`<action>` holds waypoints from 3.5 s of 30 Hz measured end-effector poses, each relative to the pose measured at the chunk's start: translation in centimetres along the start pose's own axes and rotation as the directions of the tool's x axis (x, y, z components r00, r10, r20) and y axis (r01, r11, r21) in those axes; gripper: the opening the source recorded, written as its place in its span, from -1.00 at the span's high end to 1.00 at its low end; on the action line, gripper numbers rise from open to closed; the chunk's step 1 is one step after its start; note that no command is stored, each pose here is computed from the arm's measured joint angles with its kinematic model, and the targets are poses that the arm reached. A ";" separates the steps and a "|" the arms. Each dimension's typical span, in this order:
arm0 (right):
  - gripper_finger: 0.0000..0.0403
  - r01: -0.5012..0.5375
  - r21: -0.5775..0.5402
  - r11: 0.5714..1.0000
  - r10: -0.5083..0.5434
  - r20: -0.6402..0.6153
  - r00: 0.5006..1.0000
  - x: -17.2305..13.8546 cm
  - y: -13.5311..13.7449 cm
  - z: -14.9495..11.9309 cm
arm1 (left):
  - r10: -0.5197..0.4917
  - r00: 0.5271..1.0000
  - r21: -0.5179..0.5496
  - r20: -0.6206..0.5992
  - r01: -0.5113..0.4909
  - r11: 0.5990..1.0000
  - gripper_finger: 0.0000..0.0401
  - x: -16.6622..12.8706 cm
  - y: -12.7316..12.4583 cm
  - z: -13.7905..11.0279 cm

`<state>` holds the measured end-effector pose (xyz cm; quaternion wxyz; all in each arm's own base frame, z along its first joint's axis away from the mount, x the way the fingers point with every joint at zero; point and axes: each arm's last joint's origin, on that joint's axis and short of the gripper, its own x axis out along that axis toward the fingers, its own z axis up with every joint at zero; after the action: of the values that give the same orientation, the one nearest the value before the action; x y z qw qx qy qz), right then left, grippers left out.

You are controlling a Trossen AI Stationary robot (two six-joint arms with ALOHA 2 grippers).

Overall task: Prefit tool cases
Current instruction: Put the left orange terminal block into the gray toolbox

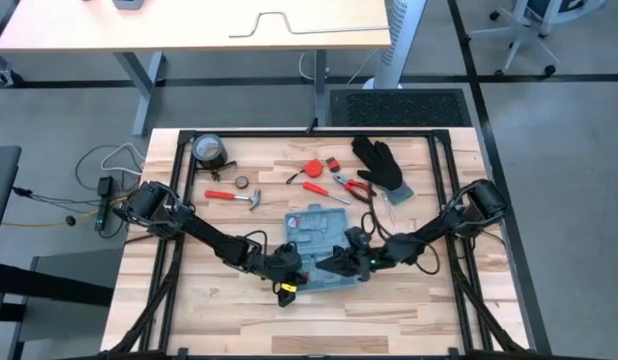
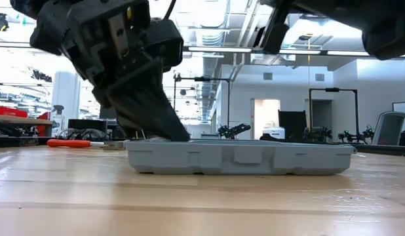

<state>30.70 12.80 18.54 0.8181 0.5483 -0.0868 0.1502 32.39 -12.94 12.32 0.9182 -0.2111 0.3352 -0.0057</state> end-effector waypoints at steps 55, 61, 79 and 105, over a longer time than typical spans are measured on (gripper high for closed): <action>0.98 -0.029 0.099 0.995 0.032 -0.028 0.999 7.3 -2.0 1.1 | 0.094 0.973 -0.082 0.212 -0.078 0.994 1.00 -12.5 4.2 0.4; 0.99 0.017 0.205 0.979 0.003 -0.095 0.995 8.1 -6.5 -1.9 | 0.084 0.972 -0.097 0.217 -0.065 0.993 1.00 -12.5 4.1 0.2; 1.00 0.295 0.270 0.917 -0.234 -0.235 0.943 7.6 -10.3 -4.4 | 0.117 0.978 -0.066 0.170 -0.107 0.992 1.00 -12.4 4.4 -0.2; 1.00 -0.060 0.207 0.977 0.084 -0.111 0.990 7.5 -7.8 -2.8 | 0.148 0.980 -0.040 0.131 -0.144 0.989 1.00 -12.4 4.7 -0.7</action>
<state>40.37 13.77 12.93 0.7557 0.6153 -0.0419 0.2204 21.74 -7.01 17.65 0.9331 -0.1998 0.2878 0.0811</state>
